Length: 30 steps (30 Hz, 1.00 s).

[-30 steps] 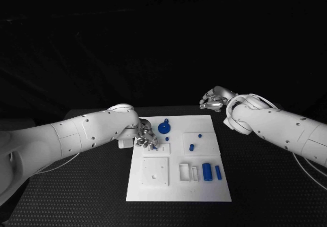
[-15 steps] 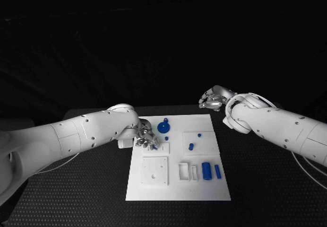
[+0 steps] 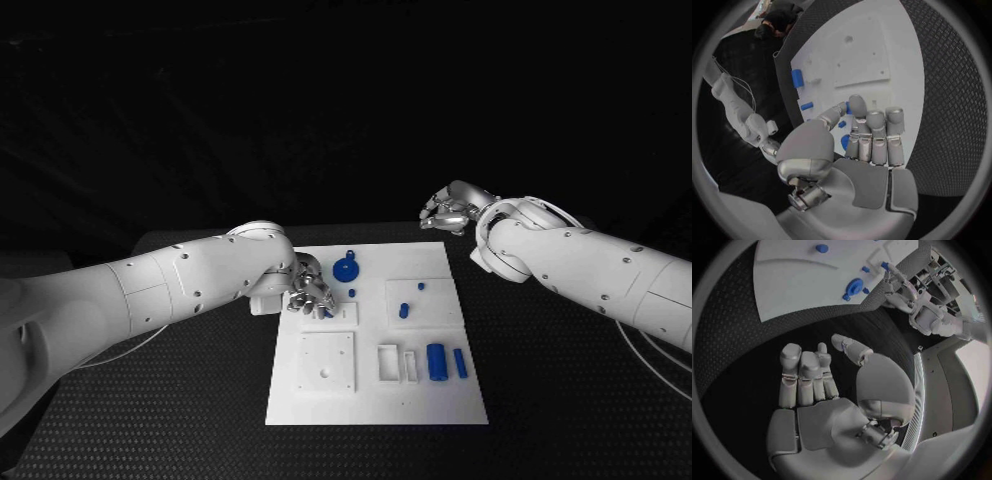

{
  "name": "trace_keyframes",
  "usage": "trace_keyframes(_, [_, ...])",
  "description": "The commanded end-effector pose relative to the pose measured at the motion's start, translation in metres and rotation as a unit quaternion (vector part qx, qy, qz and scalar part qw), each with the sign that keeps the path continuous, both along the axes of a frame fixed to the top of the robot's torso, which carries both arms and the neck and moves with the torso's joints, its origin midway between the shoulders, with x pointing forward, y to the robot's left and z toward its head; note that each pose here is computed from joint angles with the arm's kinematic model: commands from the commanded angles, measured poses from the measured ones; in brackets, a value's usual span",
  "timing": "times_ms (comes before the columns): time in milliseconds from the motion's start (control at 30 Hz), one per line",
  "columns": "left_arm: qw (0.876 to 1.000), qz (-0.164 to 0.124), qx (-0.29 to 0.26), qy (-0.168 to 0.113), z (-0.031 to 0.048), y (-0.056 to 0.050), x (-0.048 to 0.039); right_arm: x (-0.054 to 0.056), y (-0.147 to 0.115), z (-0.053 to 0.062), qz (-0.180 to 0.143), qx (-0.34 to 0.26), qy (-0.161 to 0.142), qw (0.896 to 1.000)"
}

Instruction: Assemble the parts on the task board

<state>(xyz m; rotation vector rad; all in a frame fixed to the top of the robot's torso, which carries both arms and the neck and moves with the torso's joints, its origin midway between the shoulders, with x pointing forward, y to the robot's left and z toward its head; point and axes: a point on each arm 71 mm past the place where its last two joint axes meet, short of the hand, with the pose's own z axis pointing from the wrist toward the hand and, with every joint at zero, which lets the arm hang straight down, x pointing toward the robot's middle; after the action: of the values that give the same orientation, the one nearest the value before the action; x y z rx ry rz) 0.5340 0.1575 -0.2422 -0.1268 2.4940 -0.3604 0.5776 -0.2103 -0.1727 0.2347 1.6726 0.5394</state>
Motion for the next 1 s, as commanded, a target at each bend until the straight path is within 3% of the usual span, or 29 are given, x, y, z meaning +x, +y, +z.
trace_keyframes(33, [1.0, -0.013, 0.0, 0.007, -0.001, -0.004, -0.0015, -0.0002, 0.0021, -0.0003, 0.007, -0.001, 0.002, 1.0])
trace_keyframes(700, [1.0, -0.01, 0.005, 0.002, -0.0012, -0.0026, 0.0012, -0.0003, 0.0022, -0.0002, 0.007, -0.001, 0.002, 1.0])
trace_keyframes(833, [1.0, -0.01, 0.013, 0.005, -0.0084, -0.0019, -0.0008, -0.0002, 0.0016, -0.0003, 0.006, -0.001, 0.001, 1.0])
trace_keyframes(1000, [1.0, -0.01, 0.015, 0.002, -0.0097, -0.0029, -0.0007, -0.0005, 0.0009, -0.0002, 0.006, -0.001, 0.002, 1.0])
